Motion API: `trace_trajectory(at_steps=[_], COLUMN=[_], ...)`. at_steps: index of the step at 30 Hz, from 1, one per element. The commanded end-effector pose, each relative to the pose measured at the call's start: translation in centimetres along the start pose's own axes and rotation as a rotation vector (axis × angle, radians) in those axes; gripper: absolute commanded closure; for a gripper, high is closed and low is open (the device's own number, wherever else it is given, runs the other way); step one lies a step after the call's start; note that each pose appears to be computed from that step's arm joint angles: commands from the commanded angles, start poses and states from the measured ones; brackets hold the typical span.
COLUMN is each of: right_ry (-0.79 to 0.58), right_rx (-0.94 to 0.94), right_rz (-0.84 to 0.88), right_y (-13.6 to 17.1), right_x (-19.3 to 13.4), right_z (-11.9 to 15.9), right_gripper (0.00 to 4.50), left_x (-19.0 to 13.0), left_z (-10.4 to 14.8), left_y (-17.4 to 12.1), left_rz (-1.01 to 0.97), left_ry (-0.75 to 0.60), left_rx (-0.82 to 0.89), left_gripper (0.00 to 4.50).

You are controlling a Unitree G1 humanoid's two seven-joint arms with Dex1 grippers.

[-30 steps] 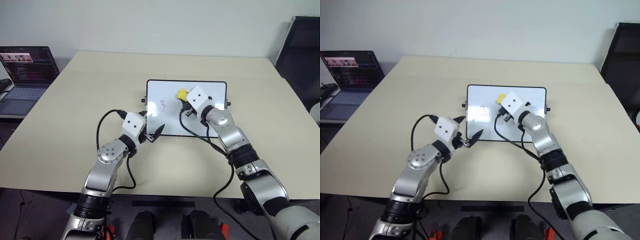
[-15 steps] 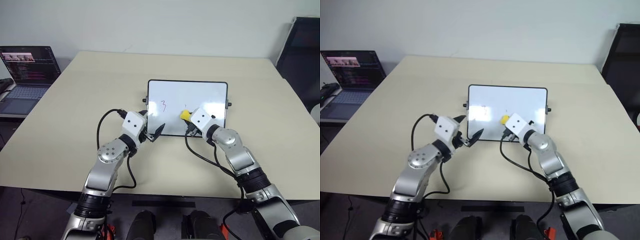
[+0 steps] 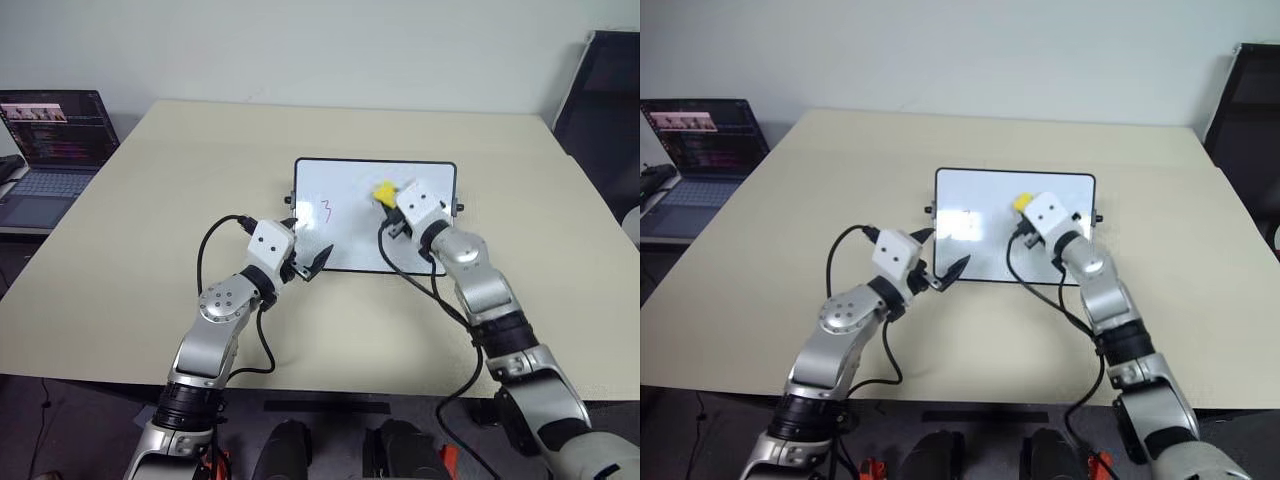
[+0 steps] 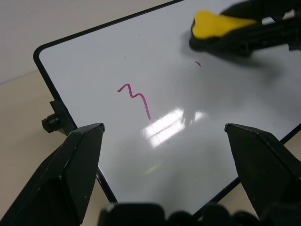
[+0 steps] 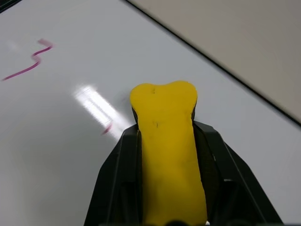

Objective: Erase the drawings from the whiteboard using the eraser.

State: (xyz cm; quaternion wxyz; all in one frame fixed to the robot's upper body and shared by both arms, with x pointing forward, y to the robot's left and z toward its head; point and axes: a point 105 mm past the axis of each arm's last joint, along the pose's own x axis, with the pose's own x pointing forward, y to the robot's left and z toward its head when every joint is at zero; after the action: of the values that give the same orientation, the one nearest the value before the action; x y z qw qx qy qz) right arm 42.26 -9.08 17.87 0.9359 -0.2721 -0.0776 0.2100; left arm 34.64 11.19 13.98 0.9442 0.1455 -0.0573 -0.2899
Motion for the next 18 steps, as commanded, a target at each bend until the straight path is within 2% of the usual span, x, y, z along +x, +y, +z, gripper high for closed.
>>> trace_trajectory(at_steps=[1,9,18], right_ry=[-0.017,0.063,0.106], right_rx=[-0.015,-0.068,-0.074], right_rz=[-0.036,0.052,0.169], right_y=[-1.0,1.0,5.3], right_x=[0.8,1.0,-1.5], right_z=[0.4,-1.9,-4.1], right_gripper=[3.32,3.32,3.32], left_x=[0.2,-0.2,-0.3], left_z=[1.3,1.3,1.3], left_y=[0.0,0.1,0.3], left_rz=[-0.005,0.005,0.017], left_ry=[-0.050,-0.047,-0.045], left_rx=[0.031,0.036,0.043], left_gripper=[0.00,0.00,0.00])
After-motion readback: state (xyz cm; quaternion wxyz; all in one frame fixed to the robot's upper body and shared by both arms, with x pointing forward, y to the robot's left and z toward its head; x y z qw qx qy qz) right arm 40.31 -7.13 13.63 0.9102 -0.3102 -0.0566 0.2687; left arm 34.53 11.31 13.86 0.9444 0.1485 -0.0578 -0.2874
